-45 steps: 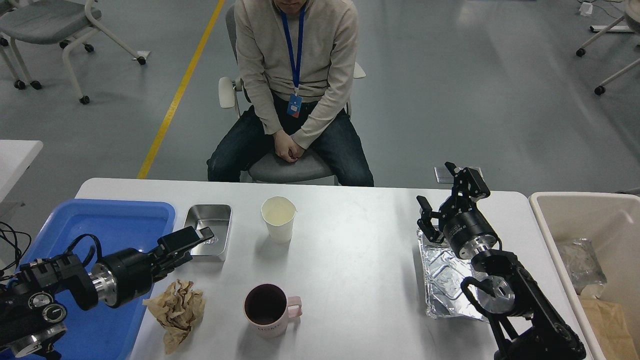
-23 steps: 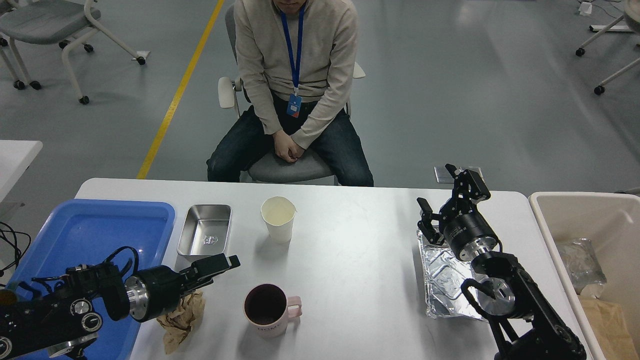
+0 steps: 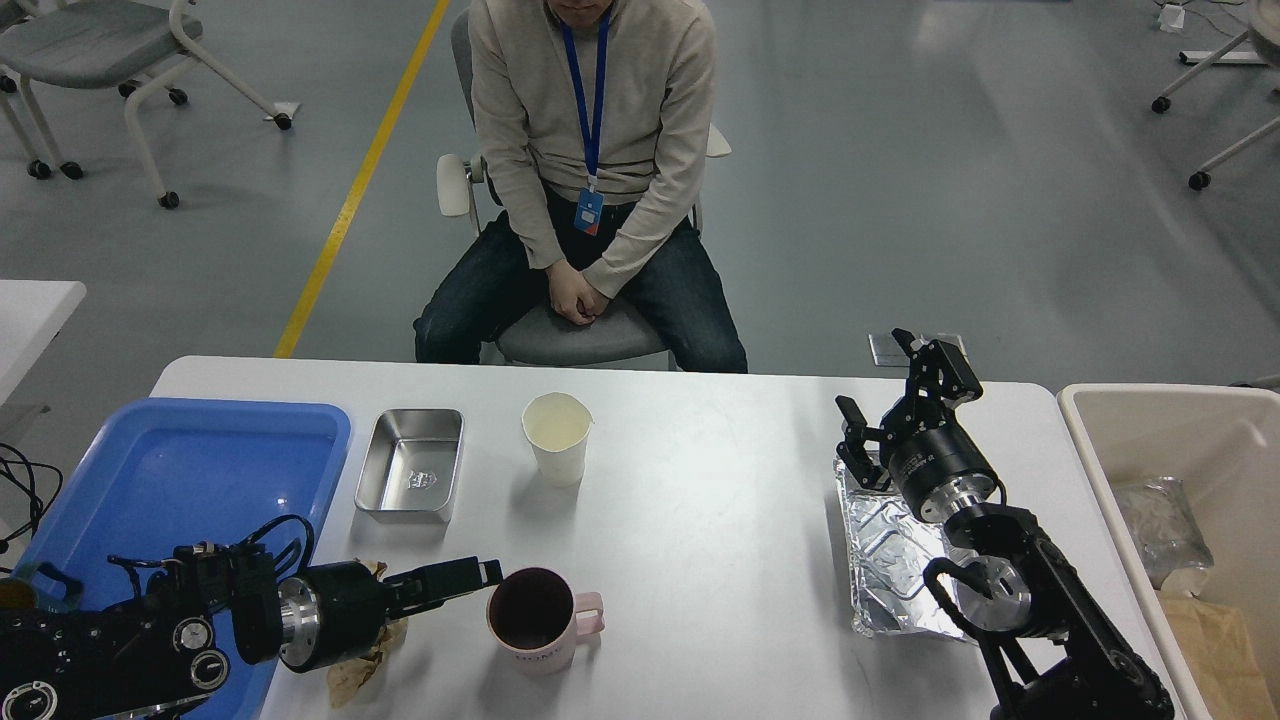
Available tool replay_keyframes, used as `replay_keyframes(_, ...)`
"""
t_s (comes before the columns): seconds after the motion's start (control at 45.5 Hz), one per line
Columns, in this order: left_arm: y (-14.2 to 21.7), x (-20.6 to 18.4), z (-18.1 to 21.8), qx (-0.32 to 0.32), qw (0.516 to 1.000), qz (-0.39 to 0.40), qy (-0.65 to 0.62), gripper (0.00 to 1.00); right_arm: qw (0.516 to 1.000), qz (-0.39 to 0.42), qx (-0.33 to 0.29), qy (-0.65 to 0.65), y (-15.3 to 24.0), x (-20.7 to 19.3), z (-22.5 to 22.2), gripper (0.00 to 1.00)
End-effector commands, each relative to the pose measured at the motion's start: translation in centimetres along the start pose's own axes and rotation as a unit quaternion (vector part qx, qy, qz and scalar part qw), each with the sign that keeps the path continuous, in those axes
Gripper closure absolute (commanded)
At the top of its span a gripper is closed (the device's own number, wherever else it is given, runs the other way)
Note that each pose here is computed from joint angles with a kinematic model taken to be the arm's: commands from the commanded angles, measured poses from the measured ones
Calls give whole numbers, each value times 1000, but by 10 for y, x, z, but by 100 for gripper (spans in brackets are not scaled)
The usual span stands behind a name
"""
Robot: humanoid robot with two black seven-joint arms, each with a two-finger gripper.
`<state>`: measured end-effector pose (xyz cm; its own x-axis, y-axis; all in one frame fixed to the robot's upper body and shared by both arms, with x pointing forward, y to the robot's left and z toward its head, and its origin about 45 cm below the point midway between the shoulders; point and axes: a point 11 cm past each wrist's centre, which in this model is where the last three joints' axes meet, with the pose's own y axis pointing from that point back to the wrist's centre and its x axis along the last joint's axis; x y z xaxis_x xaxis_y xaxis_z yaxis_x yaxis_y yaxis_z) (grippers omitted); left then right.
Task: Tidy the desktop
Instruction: 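Reach the left gripper toward the pink mug handle, then grasp the pink mug with the left gripper and lift it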
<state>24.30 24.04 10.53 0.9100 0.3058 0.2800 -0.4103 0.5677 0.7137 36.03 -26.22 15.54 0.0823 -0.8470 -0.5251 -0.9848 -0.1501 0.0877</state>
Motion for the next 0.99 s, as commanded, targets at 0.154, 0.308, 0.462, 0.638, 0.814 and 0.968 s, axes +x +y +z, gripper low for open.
replay_keyframes(0.154,-10,-13,9,-12,1000,-19,-16,20,1000,-1,0,0,0,0,0,0)
replay_keyframes(0.308,-13,-20,8,-11,999,-22,-28,30,1000,0,1,-1,0,0,-1,0)
replay_keyframes(0.462,-13,-26,2,-5,999,-30,-31,45,1000,1,2,0,0,1,-1,0)
replay_keyframes(0.638,-11,-25,3,-9,999,-27,-41,61,1000,2,2,-1,1,2,-1,0)
replay_keyframes(0.814,-11,-27,-1,-5,999,-29,-39,71,1000,4,3,6,2,5,-5,0)
replay_keyframes(0.968,-10,-28,-2,-6,999,-30,-37,82,1000,4,3,6,2,5,-5,0)
